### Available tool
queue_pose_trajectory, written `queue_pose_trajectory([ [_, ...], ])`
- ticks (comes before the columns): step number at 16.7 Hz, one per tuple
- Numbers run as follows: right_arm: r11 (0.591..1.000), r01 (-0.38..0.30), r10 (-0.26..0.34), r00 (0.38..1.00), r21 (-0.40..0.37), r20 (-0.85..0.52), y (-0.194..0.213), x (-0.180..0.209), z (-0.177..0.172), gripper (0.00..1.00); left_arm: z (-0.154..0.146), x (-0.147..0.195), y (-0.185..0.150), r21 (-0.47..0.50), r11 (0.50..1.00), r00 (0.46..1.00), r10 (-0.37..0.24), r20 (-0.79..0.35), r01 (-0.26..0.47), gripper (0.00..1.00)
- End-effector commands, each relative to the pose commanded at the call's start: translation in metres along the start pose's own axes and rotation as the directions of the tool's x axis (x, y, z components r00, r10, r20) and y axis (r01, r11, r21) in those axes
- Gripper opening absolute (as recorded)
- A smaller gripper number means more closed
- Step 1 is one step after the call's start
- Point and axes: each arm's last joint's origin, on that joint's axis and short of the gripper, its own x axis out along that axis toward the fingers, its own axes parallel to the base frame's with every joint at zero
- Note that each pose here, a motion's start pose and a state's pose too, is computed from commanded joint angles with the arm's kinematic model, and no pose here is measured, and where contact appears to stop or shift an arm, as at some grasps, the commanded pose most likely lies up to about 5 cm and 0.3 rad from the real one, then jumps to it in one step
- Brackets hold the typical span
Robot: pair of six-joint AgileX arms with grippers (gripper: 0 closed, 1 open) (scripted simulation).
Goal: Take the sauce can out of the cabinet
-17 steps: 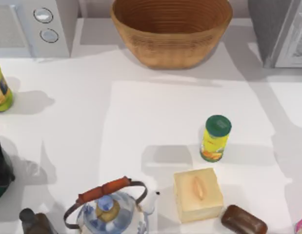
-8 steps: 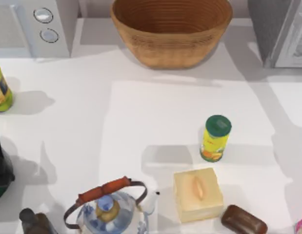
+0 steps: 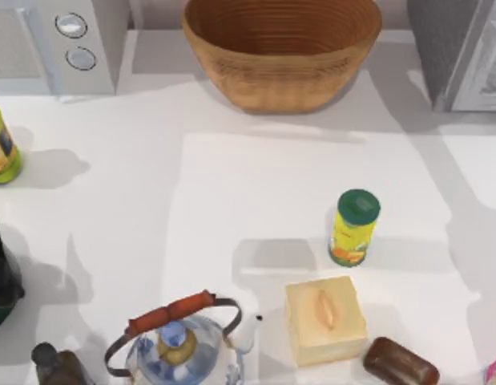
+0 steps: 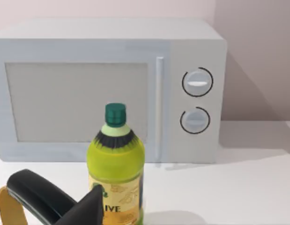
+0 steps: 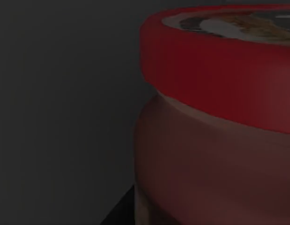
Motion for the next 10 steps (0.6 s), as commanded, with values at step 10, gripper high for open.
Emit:
queue_pose_trajectory([
  [10,1.000,-0.007,0.007,1.000,-0.003,-0.009,0.012,-0.093,0.037,0.00,0.000,0.000,0.000,0.000,1.000,1.000,0.000,0.000,0.000,1.00],
])
